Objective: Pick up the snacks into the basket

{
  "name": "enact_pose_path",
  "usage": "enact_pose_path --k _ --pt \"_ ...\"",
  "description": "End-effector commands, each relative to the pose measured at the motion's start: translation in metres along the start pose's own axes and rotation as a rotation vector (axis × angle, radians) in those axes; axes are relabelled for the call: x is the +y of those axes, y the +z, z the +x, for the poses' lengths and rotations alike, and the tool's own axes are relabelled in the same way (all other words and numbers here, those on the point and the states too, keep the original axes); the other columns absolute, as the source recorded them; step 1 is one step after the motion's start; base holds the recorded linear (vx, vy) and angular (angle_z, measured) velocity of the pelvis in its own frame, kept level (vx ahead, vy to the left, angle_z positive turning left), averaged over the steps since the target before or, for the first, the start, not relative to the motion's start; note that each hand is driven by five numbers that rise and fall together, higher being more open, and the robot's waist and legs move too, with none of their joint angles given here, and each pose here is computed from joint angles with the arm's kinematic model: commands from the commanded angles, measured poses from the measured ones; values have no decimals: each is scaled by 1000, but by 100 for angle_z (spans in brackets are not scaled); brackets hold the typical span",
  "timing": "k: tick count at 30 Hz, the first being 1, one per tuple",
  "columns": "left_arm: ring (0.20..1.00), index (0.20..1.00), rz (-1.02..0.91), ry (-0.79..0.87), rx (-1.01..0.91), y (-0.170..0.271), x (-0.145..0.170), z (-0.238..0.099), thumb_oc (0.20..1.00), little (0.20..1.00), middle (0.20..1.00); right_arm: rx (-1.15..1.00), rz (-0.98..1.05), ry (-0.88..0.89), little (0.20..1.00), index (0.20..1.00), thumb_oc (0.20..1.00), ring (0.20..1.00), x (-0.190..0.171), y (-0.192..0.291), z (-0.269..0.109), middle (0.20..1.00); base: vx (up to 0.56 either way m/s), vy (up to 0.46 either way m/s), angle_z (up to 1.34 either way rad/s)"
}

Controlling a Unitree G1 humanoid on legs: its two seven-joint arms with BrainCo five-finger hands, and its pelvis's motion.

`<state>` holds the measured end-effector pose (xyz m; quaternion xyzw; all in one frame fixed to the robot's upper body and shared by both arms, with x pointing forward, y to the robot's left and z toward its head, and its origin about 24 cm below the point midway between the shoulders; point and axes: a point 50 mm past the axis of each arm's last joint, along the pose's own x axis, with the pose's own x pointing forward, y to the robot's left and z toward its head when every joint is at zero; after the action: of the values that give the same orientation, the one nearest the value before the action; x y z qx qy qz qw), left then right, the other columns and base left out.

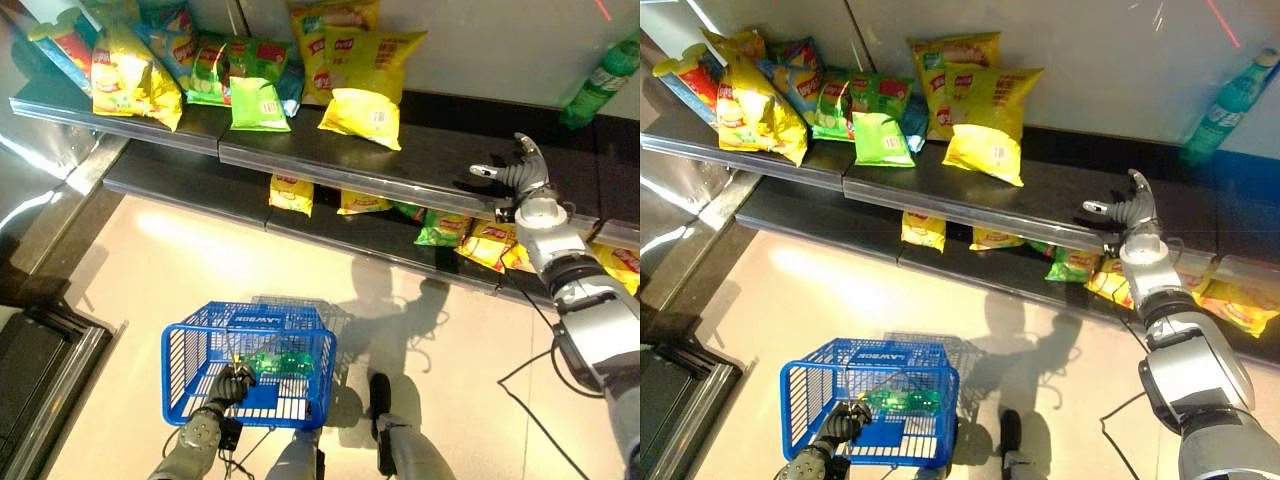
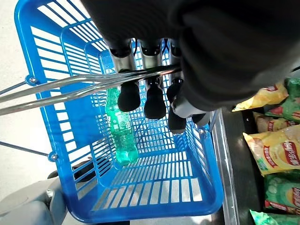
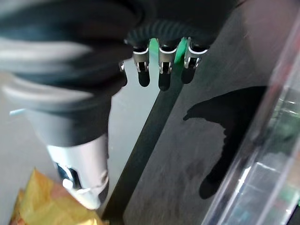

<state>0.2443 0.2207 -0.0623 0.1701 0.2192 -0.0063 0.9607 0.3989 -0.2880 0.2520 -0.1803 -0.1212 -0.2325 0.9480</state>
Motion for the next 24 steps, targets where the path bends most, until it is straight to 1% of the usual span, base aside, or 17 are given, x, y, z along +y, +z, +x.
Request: enact_pose_path --k 1,7,8,11,12,13,14,17,20,21,22,24 --pt "200 200 33 -2 -15 -9 5 -12 200 200 200 -107 -73 -51 1000 1000 1000 1000 -22 26 7 1000 -5 35 0" --pt "200 200 56 -15 -58 2 1 -9 200 200 200 -119 -57 -74 1000 1000 1000 1000 -28 32 8 1000 -1 7 1" --pt "200 200 68 -24 -116 14 0 -7 200 200 200 -134 -59 -68 1000 1000 1000 1000 -26 32 7 1000 0 0 0" --pt "200 200 81 -32 -165 25 -1 -6 200 200 200 -143 -49 -66 1000 1000 1000 1000 -24 30 6 1000 7 -13 1" --pt "200 200 76 -36 -213 37 -1 -4 200 200 200 -151 -52 -54 1000 1000 1000 1000 -21 28 4 1000 0 0 0" --pt "200 200 76 -36 -212 37 -1 -5 200 200 200 -151 -52 -54 1000 1000 1000 1000 -21 28 4 1000 9 -41 2" --pt "200 200 63 -32 -242 45 -1 -3 200 200 200 -149 -50 -36 1000 1000 1000 1000 -14 25 2 1000 1 -15 3" --pt "200 200 56 -24 -248 47 0 -3 200 200 200 -149 -49 -19 1000 1000 1000 1000 -9 24 1 1000 7 -24 4" --pt "200 200 5 44 -214 39 13 -3 200 200 200 -133 -20 47 1000 1000 1000 1000 13 9 -9 1000 46 -95 9" --pt "200 200 5 44 -214 39 13 -3 200 200 200 -133 -20 47 1000 1000 1000 1000 13 9 -9 1000 85 -161 27" --pt "200 200 -1 78 -193 34 21 -5 200 200 200 -123 11 67 1000 1000 1000 1000 19 4 -13 1000 84 -111 21" --pt "200 200 -13 103 -170 28 25 -6 200 200 200 -102 31 96 1000 1000 1000 1000 28 -4 -18 1000 112 -114 0"
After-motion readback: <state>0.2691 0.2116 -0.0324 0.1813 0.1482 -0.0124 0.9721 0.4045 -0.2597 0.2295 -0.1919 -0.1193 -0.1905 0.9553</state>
